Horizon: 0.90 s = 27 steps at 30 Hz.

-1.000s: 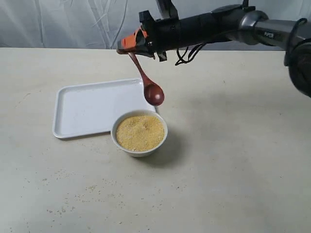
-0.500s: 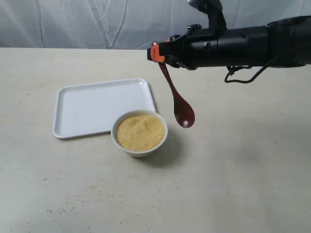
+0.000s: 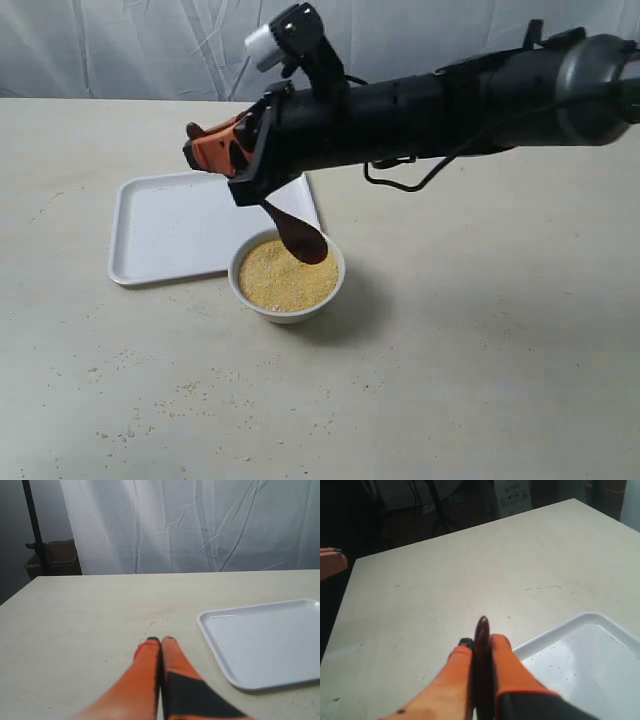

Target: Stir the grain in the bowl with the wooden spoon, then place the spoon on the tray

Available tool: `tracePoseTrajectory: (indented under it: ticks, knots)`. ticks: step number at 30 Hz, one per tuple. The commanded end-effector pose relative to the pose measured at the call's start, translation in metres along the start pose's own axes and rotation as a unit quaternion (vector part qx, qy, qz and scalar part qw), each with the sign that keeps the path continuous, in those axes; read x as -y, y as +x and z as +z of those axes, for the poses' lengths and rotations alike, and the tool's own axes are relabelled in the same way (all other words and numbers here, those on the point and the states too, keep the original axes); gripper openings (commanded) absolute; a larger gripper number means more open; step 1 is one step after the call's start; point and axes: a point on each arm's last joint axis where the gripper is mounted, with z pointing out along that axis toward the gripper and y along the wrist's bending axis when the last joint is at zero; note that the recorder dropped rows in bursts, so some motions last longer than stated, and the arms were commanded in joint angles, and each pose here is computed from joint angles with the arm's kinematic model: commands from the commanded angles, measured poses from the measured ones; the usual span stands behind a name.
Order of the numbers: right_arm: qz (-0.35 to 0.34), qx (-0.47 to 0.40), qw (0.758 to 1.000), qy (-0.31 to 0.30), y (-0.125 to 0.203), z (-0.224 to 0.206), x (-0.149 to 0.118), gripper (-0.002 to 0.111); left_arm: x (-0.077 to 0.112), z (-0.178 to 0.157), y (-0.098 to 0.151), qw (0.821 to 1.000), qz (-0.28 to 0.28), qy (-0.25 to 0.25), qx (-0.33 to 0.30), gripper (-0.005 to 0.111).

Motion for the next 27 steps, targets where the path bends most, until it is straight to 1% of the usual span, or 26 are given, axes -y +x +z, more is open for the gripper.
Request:
tracePoseTrajectory:
  ticks: [1,5,11,15,18,27]
  knots:
    - [-0.017,0.007,1.0,0.002,-0.004,0.02,0.016,-0.001,0.0,0.0,0.001,1.0,-0.003,0.0,0.003,0.0]
    - [-0.008,-0.001,1.0,0.014,0.004,0.032,0.03,-0.001,0.0,0.0,0.001,1.0,-0.003,0.0,0.003,0.0]
    - [0.015,-0.028,0.999,0.022,0.031,0.043,0.04,-0.001,0.0,0.0,0.001,1.0,-0.003,0.0,0.003,0.0]
    - [0.024,-0.039,0.999,0.024,0.042,0.047,0.044,-0.001,0.0,0.0,0.001,1.0,-0.003,0.0,0.003,0.0]
    - [0.027,-0.039,0.999,0.017,0.045,0.049,0.044,-0.001,0.0,0.0,0.001,1.0,-0.003,0.0,0.003,0.0]
    - [0.028,-0.043,0.998,0.023,0.047,0.049,0.045,-0.001,0.0,0.0,0.001,1.0,-0.003,0.0,0.003,0.0]
